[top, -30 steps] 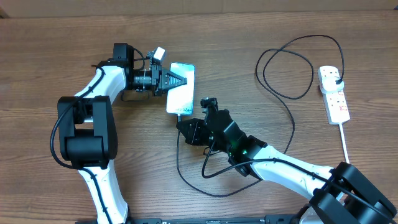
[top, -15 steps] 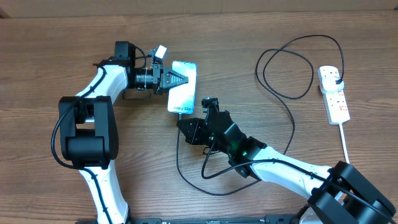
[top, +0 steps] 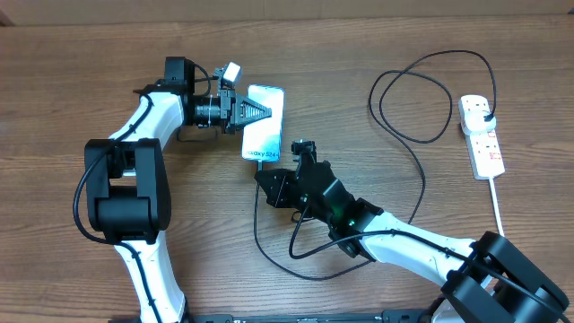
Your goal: Plug charger to phone and switch on socket
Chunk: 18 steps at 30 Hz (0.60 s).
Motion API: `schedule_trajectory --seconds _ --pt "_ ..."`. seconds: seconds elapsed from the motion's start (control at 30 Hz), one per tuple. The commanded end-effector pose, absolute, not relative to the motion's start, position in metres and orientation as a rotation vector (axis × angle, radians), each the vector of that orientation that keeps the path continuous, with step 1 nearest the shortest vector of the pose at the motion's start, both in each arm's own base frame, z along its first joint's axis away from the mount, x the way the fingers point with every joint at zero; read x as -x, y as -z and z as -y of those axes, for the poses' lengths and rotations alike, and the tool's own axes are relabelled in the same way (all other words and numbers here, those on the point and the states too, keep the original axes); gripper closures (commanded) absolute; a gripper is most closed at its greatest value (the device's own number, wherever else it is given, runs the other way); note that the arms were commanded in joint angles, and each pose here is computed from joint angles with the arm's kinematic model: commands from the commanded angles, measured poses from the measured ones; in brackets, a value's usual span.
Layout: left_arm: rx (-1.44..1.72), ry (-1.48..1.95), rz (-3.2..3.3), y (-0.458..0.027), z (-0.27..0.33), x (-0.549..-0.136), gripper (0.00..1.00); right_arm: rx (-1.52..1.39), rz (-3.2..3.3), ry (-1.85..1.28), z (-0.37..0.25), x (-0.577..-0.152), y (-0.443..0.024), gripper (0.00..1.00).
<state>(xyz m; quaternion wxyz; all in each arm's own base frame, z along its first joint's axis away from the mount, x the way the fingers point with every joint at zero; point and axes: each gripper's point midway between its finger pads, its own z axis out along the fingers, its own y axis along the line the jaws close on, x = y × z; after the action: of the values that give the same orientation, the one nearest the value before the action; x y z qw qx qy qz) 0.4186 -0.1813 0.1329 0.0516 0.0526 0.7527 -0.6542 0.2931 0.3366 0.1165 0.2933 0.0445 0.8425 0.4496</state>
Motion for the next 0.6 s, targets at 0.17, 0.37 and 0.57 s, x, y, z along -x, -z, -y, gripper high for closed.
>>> schedule_trajectory --seconds 0.17,0.37,0.57 --pt "-0.151 2.085 -2.305 -0.128 0.196 -0.402 0.96 -0.360 -1.953 -1.035 -0.291 -0.361 -0.163 0.96" --pt "-0.151 2.085 -2.305 -0.128 0.196 -0.402 0.96 -0.387 -1.910 -1.018 -0.286 -0.366 -0.169 0.96" --pt "-0.151 2.085 -2.304 -0.128 0.196 -0.402 0.96 -0.409 -1.866 -1.011 -0.282 -0.370 -0.177 0.96"
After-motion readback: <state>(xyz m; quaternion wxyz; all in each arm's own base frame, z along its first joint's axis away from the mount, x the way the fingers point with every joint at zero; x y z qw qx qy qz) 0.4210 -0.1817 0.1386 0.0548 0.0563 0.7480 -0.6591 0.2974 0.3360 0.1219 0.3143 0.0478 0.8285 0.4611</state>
